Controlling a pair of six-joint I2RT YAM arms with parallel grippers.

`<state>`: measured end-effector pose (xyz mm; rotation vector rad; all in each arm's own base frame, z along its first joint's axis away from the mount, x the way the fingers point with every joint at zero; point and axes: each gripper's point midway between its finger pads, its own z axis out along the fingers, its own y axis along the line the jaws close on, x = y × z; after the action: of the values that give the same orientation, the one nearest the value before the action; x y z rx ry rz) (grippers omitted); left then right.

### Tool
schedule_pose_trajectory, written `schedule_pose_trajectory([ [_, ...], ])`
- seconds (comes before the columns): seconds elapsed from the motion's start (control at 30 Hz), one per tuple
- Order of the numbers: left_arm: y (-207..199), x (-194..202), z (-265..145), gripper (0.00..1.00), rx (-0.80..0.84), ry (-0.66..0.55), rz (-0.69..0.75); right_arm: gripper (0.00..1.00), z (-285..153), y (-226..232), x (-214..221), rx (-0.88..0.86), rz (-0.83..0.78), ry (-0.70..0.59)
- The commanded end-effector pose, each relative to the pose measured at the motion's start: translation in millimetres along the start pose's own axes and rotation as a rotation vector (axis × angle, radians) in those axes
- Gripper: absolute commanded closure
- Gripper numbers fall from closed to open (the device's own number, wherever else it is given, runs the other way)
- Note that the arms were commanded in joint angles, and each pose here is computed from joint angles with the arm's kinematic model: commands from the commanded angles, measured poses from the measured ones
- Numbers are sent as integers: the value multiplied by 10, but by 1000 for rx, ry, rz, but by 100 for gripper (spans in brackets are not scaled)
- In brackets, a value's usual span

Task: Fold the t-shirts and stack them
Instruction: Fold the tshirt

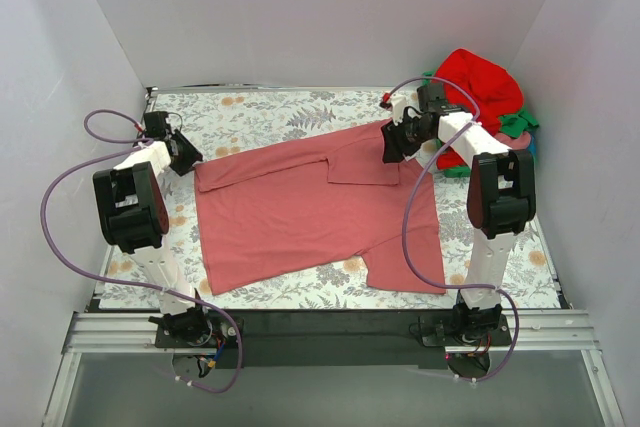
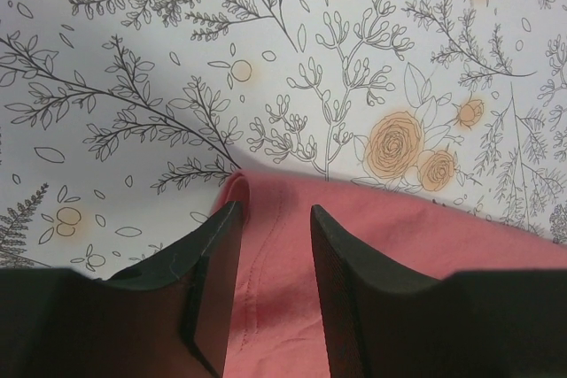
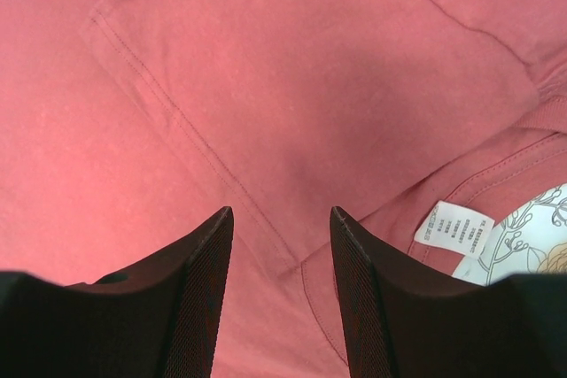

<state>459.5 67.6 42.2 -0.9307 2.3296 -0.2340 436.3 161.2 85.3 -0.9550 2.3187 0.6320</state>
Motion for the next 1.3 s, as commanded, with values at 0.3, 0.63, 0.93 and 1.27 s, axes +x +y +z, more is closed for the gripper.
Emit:
schedule_pose_trajectory([
  [0.3, 81, 18, 38, 88, -29, 12, -22, 45, -109, -10, -99, 1, -2, -51],
  [0.63, 18, -249, 71, 100, -49, -44, -15, 45, -128, -3, -56, -1, 3, -51],
  [0.93, 58, -349, 177, 98, -87, -55, 0, 45, -148, -32, 9, 12, 6, -45],
  [1.27, -53, -640, -24, 55, -87, -114, 7, 44, -361, 14, -30, 43, -51, -68],
])
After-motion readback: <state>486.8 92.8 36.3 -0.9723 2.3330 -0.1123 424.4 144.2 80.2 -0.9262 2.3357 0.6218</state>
